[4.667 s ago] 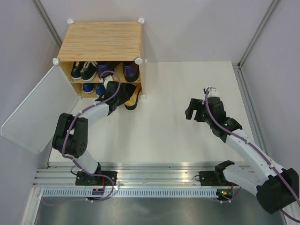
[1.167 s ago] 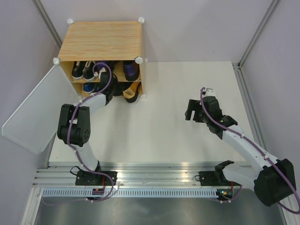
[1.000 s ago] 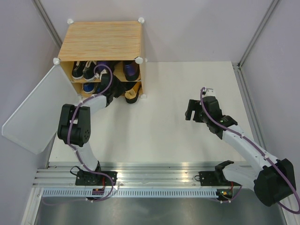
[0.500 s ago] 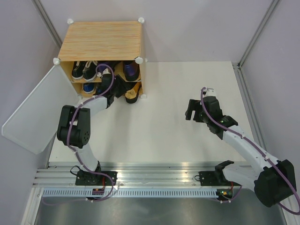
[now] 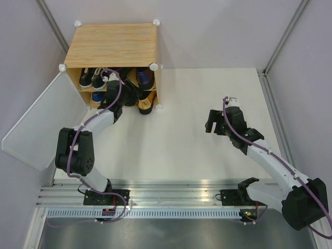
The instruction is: Place and organize the shoes in the shoe cabinet
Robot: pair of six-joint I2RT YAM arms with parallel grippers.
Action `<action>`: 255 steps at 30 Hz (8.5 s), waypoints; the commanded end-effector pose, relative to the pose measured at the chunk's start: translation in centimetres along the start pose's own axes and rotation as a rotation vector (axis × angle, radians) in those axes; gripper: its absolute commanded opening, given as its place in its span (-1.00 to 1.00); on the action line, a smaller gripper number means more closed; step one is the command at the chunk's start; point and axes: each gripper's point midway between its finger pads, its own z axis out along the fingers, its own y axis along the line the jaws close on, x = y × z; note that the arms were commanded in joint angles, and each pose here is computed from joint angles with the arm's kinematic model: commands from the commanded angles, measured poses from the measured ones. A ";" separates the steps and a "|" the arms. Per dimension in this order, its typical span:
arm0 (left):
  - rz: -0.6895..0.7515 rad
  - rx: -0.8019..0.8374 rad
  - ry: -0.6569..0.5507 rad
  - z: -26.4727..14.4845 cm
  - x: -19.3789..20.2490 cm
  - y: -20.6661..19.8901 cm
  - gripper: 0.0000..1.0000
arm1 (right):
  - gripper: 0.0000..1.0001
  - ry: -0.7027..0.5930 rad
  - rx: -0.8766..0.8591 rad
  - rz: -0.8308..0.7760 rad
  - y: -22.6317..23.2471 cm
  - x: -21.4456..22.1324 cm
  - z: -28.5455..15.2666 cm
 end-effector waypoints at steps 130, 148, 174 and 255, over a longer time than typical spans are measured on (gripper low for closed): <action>-0.081 -0.998 -0.670 -34.0 -28.0 16.9 -0.95 | 0.75 0.021 -0.247 0.003 4.8 0.7 -1.6; -0.036 -1.049 -0.716 -35.0 -28.7 17.2 -0.95 | 0.74 0.046 -0.235 -0.001 4.8 1.3 -1.0; -0.111 -0.853 -0.502 -29.9 -21.8 18.4 -0.95 | 0.74 0.025 -0.229 -0.008 4.7 1.0 -1.4; 0.430 -0.098 -0.160 -22.2 -7.1 -2.8 0.44 | 0.79 -0.070 -0.055 -0.023 2.1 -1.7 -1.7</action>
